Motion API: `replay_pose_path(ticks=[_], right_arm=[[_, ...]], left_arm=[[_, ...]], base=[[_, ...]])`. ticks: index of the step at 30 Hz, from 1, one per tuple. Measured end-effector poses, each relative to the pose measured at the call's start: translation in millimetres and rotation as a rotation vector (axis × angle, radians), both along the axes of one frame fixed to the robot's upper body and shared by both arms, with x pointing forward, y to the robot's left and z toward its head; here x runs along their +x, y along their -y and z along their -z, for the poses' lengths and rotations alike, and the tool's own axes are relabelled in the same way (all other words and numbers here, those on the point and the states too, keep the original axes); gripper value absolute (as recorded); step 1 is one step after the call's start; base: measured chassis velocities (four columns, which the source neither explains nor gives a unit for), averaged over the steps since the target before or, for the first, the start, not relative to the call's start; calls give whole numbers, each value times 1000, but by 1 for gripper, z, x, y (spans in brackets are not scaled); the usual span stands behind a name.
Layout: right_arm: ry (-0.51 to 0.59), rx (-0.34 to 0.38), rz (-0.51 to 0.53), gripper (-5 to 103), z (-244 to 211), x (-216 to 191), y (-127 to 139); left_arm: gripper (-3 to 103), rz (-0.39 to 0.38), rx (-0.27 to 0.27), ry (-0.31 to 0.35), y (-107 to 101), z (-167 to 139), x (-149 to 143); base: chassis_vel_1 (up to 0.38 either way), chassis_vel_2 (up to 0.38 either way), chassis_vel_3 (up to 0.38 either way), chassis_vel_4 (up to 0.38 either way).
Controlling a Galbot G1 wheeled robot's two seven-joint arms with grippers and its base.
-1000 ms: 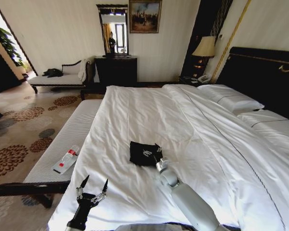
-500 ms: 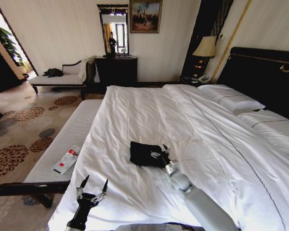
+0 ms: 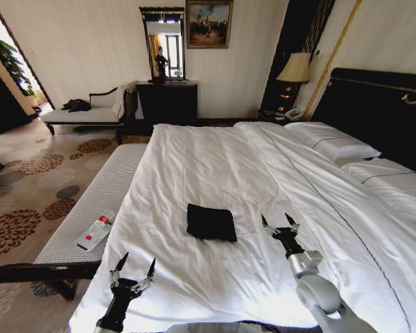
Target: Fold the clothes on the bed.
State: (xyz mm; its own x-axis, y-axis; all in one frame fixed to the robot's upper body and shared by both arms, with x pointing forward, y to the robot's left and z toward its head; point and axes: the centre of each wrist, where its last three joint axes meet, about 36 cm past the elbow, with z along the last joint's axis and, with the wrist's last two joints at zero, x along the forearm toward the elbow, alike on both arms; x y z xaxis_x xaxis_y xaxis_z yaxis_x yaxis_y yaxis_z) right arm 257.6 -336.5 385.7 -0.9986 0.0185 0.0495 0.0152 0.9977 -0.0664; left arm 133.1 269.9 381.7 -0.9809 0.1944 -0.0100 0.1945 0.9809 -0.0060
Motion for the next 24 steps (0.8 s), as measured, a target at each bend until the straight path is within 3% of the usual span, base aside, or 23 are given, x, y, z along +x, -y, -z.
replay_pose_path(ticks=[8,24], right_arm=[[16,10,42,100,2,-33,-9],[-2,26,50,100,3,-37,-14]], left_arm=[[100,0,0,0,0,0,0],[100,0,0,0,0,0,0]], base=[[0,0,0,0],[0,0,0,0]])
